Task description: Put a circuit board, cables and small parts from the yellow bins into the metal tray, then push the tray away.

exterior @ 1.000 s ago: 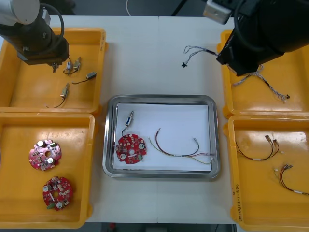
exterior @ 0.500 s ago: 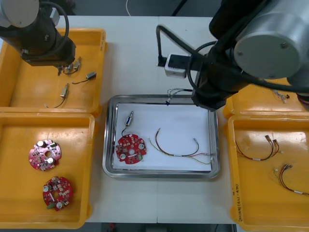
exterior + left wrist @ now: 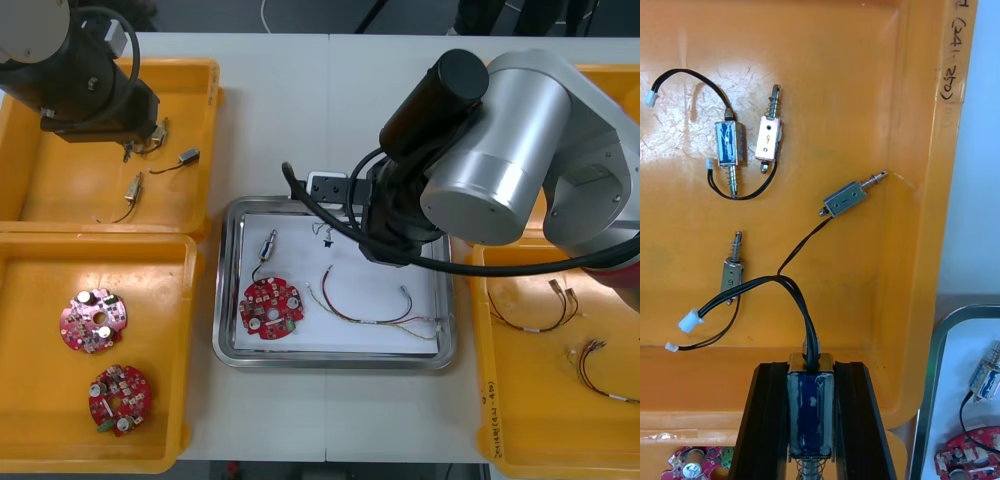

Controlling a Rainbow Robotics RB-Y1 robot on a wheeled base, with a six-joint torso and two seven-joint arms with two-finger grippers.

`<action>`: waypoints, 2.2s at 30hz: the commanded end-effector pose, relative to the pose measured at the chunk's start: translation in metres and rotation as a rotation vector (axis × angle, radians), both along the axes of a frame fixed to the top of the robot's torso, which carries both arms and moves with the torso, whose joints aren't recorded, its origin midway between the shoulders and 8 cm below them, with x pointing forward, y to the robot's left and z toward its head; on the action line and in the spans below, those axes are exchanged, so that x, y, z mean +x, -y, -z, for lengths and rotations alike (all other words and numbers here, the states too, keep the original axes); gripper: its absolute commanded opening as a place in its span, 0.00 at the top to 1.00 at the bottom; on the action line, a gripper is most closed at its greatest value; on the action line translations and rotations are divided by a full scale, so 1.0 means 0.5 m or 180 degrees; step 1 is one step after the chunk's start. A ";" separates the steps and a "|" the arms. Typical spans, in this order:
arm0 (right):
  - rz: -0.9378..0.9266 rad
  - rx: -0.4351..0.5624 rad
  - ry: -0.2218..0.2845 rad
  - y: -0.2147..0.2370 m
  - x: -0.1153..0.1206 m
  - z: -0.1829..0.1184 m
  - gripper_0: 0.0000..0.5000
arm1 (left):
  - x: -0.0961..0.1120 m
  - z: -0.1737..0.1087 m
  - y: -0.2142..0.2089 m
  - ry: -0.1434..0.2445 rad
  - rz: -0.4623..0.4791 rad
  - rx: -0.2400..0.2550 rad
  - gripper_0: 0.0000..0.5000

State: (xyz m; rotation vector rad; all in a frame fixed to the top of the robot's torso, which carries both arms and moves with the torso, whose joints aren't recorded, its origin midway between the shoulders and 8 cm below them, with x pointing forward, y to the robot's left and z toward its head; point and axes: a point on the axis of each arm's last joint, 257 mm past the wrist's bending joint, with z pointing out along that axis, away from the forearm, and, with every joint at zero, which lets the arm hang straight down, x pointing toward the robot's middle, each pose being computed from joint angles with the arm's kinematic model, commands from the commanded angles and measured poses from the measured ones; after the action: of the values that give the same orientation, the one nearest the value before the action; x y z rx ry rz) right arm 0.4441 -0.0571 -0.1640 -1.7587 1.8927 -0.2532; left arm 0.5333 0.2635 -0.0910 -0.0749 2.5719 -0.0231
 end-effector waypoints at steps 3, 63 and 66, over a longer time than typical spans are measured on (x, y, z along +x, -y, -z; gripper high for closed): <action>-0.0197 -0.0169 0.0043 0.019 0.000 0.056 1.00 | -0.006 -0.039 -0.036 0.0113 -0.0101 -0.0013 1.00; -0.0128 -0.0485 0.0260 0.105 0.099 0.129 0.00 | -0.006 -0.039 -0.038 0.0107 -0.0116 -0.0027 1.00; -0.0131 -0.0488 0.0258 0.105 0.098 0.130 0.00 | -0.006 -0.039 -0.036 0.0105 -0.0113 -0.0030 1.00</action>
State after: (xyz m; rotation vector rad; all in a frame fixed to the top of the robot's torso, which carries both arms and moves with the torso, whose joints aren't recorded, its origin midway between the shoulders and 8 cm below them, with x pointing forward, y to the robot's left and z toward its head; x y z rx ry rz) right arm 0.4954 -0.1067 -0.2322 -1.8149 1.8676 -0.4263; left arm 0.5318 0.2640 -0.0892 -0.0792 2.5748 -0.0353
